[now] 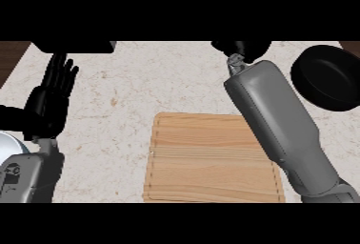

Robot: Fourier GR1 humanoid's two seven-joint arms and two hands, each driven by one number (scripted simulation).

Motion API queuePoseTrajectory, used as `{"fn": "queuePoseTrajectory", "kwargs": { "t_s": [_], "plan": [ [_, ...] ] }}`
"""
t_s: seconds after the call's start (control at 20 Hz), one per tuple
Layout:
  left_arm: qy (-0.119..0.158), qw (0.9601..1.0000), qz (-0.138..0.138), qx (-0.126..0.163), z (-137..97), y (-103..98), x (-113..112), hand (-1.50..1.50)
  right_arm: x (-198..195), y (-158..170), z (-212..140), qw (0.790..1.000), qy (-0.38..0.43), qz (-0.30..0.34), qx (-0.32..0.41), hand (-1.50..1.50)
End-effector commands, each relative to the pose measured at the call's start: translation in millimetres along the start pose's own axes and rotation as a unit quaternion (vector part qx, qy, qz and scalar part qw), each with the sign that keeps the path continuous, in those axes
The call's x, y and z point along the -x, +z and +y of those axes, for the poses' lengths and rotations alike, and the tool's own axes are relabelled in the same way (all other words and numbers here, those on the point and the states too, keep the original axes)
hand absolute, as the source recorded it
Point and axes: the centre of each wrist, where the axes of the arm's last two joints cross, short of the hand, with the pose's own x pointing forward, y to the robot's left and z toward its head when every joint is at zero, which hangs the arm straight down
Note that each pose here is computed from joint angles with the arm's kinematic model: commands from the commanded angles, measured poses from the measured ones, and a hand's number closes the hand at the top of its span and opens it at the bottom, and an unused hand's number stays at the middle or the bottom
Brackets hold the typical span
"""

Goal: Pick the can from the cutting board and place it in the pot

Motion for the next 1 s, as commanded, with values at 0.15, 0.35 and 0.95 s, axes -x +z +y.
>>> {"fn": "queuePoseTrajectory", "kwargs": {
  "t_s": [0.15,0.35,0.95],
  "plan": [
    [0.004,1.0000,-0.006,-0.003,-3.1,13.5,-1.7,0.00,45.1,-40.4,-46.7,0.996,0.008,0.074,0.057,1.50],
    [-0.003,0.9999,0.002,-0.010,12.5,-1.6,2.7,0.00,113.5,-59.4,-45.0,0.995,0.036,0.093,0.026,1.50],
    [-0.007,0.9999,-0.006,-0.008,1.8,6.7,9.6,0.00,261.6,-86.9,-54.8,0.993,0.022,0.110,0.028,1.50]
  ]
}}
